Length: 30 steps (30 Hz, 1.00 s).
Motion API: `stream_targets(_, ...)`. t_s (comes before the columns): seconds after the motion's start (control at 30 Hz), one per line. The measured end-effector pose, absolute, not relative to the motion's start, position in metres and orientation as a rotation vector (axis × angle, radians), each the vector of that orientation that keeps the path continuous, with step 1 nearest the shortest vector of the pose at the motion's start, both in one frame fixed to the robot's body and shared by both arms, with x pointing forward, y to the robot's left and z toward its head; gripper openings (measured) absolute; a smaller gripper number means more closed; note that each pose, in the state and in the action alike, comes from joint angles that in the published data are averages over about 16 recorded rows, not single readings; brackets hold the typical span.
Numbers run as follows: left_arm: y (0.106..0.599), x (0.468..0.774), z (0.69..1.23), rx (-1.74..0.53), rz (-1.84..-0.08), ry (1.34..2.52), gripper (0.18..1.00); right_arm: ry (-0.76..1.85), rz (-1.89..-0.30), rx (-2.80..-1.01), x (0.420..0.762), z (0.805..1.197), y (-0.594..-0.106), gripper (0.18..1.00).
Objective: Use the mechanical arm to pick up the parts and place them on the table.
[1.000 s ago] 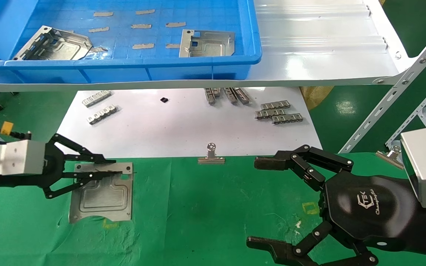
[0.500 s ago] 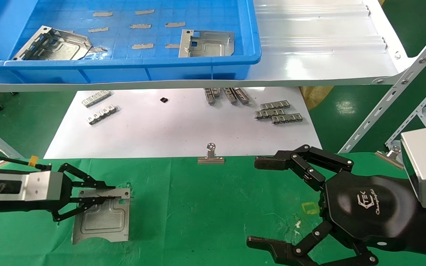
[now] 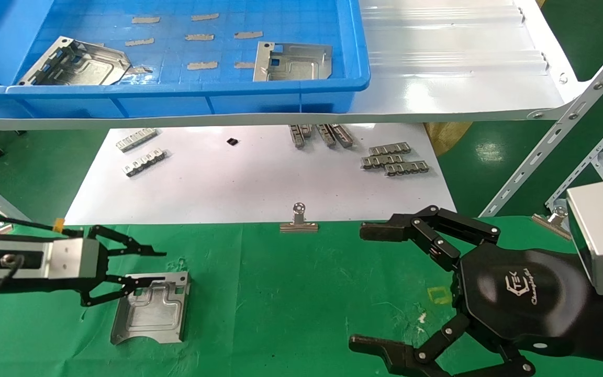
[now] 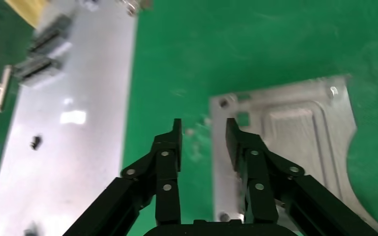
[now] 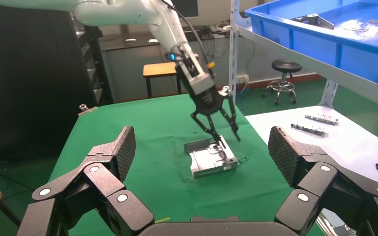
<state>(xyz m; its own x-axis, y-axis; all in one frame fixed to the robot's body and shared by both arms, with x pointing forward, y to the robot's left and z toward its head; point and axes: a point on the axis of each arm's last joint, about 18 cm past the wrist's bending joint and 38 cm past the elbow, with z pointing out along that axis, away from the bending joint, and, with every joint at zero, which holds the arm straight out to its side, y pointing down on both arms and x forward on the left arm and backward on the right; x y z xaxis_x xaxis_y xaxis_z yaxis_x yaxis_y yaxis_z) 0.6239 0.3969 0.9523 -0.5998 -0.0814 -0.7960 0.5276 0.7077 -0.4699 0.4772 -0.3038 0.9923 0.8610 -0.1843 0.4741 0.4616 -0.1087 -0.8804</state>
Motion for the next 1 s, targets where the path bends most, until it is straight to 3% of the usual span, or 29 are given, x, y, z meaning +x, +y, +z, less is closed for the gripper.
stream_targets(0.37, 0.395, 0.611, 0.966, 0.192, -1.114, 2.02, 0.556, -0.223, -0.553, -1.591, 0.477, 0.992, -0.304, 1.001)
stream_targets(0.7, 0.393, 0.607, 0.966, 0.155, -1.175, 2.011, 0.789, -0.222, -0.553, -1.591, 0.477, 0.992, -0.304, 1.001)
stream_targets(1.0, 0.38, 0.602, 0.967, 0.165, -1.254, 1.987, 0.918, -0.222, -0.553, -1.591, 0.477, 0.992, -0.304, 1.001)
